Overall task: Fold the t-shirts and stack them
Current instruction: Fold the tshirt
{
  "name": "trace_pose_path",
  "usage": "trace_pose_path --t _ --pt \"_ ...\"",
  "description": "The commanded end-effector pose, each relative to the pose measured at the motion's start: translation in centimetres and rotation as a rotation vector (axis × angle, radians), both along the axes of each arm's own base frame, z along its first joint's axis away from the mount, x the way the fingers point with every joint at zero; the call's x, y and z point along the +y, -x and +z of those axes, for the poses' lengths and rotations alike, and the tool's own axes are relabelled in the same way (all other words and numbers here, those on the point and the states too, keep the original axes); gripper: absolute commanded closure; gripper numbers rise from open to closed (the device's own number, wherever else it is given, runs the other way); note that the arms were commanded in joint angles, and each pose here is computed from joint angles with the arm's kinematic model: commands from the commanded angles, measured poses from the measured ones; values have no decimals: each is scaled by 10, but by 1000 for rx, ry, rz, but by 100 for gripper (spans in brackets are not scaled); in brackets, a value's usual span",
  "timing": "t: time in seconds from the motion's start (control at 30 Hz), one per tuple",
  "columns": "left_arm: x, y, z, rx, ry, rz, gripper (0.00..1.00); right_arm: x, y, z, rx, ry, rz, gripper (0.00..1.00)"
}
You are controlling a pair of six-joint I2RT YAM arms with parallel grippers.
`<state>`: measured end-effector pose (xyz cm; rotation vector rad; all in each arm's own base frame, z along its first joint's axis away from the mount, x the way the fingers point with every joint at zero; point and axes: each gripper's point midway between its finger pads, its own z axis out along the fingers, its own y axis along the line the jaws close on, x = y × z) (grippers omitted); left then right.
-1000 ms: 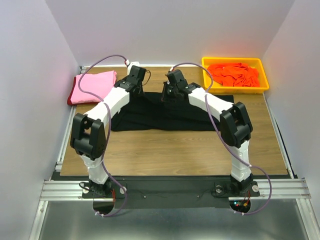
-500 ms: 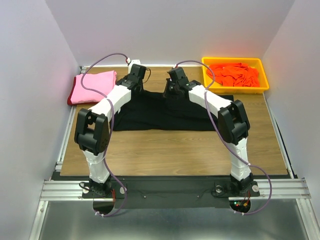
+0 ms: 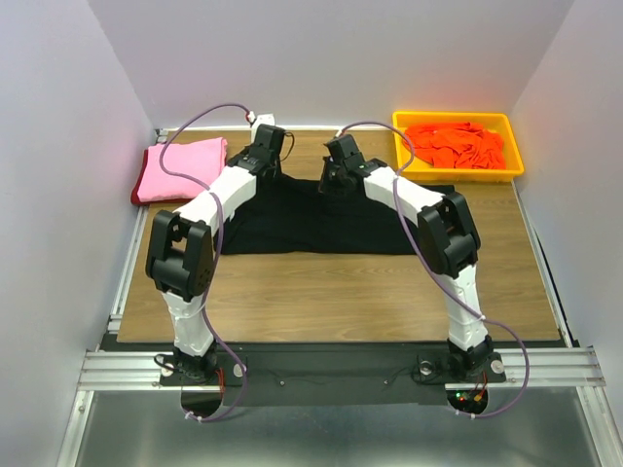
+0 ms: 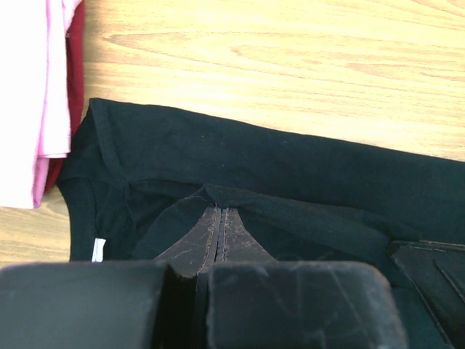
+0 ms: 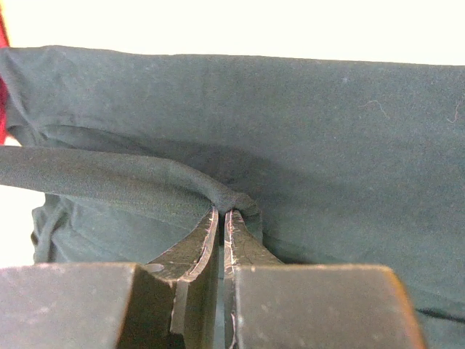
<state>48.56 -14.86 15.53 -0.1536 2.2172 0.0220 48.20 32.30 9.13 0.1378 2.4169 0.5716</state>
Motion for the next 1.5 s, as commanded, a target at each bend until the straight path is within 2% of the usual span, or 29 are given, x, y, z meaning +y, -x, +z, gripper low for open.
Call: trace_pose_path --t 0.0,0.33,0.7,1.13,1.43,1.47 --pt "5 -9 4 -38 7 39 100 -5 -19 11 -64 20 -10 92" --pt "18 11 -34 96 68 107 100 -8 -15 11 -50 12 15 92" --pt "24 46 -58 193 118 118 100 15 16 3 64 -114 140 92" --pt "24 55 -83 240 177 144 100 7 34 -22 144 -94 140 91" --pt "27 55 -78 244 153 138 100 1 40 -26 164 -78 133 87" --pt "27 56 -76 244 152 137 98 1 39 -23 157 -78 135 84"
